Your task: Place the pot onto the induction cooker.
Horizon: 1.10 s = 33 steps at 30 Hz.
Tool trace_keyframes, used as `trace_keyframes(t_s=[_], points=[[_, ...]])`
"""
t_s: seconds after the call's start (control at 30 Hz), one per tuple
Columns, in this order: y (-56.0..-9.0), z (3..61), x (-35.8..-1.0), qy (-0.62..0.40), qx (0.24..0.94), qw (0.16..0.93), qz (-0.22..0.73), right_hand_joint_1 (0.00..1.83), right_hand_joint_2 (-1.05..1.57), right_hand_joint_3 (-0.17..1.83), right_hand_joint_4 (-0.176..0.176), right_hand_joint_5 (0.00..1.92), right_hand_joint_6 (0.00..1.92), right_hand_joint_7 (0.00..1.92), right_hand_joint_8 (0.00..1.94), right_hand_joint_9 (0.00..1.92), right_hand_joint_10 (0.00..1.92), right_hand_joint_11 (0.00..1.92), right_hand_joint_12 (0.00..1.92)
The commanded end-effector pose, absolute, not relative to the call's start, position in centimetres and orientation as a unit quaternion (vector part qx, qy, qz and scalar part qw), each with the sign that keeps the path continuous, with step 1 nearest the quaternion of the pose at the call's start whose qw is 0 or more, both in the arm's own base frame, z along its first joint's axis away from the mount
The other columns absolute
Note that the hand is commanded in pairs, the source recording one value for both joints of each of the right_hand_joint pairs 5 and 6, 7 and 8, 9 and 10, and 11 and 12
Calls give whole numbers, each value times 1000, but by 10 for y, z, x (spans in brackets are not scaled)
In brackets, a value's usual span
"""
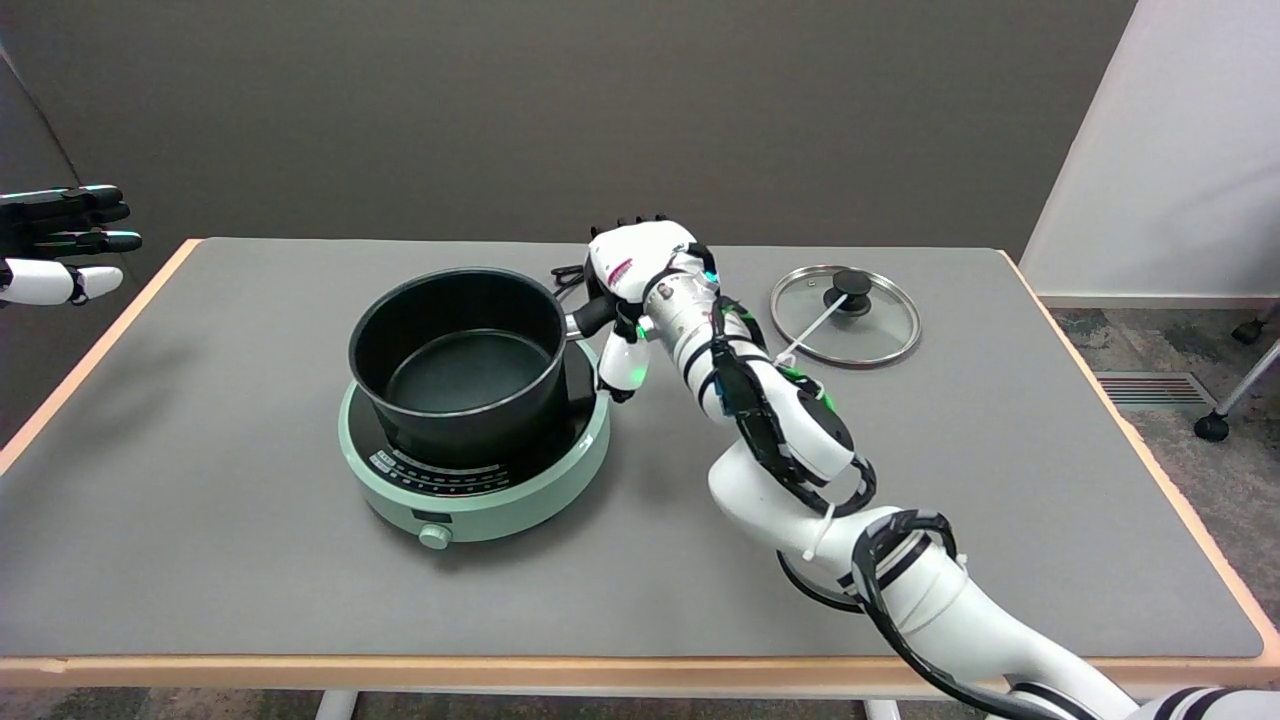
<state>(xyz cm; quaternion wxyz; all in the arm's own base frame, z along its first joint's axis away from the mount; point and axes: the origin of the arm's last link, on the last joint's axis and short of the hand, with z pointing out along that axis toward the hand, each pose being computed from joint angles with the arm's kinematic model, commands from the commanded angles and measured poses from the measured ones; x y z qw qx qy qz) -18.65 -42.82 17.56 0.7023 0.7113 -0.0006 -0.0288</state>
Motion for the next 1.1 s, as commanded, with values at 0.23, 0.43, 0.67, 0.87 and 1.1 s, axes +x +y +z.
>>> trace_keyframes(t_s=[0.23,0.43,0.67,0.87,1.1], points=[[-418,178,-153,68,715,695,-15,1179,-927,1833,-76,40,40,40,40,40,40,40,40],[-404,181,-147,88,710,699,-14,1194,-955,1833,-81,32,32,32,32,32,32,32,32],[-380,190,-128,153,684,713,-14,1188,-988,1785,-76,30,30,30,30,30,30,30,30],[-370,210,-117,186,668,721,-14,1167,-960,1621,-68,29,29,29,29,29,29,29,29],[-371,240,-108,205,652,730,7,1141,-900,1457,-17,22,22,22,22,22,22,22,22]])
